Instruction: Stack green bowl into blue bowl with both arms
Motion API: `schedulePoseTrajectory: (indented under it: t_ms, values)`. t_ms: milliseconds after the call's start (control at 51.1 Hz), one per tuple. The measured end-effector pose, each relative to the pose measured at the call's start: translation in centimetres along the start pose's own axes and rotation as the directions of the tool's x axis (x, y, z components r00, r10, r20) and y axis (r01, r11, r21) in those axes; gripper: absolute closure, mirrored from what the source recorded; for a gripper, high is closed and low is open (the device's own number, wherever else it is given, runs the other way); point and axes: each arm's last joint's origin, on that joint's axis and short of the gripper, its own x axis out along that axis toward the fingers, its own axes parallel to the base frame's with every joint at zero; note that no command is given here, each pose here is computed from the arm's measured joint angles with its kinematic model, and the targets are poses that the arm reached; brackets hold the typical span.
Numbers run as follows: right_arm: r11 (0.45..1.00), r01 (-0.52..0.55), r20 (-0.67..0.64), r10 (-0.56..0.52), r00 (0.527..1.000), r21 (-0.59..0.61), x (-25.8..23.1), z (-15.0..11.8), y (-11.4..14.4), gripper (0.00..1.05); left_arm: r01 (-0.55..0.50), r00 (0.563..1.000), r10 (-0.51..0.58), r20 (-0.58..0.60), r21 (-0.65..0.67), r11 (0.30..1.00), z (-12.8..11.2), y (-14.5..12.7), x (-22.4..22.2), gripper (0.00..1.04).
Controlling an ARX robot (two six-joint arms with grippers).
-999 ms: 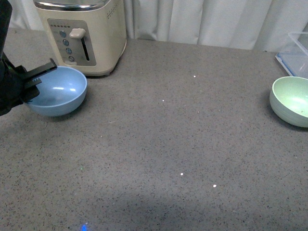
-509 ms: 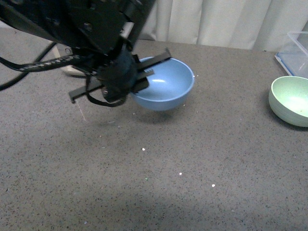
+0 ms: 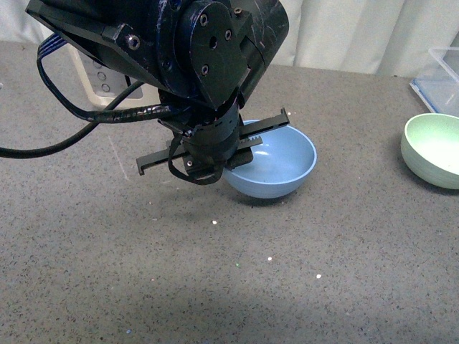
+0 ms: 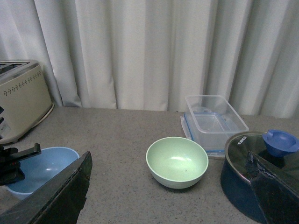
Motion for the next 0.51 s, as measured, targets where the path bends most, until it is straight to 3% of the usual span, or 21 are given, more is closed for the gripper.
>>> schedulePoseTrajectory:
  t_ms: [372,509]
  values:
    - [1.0,0.0,0.0,0.0,1.0,0.0,0.0,0.0,0.0,0.09,-0.005,0.999,0.005,-0.039,0.005,1.0,0.05,-0.22,0.19,1.0]
    - [1.0,0.0,0.0,0.0,1.0,0.0,0.0,0.0,0.0,0.09,0.028,0.999,-0.029,-0.034,-0.02,0.999,0.13,-0.04,0.28,0.76]
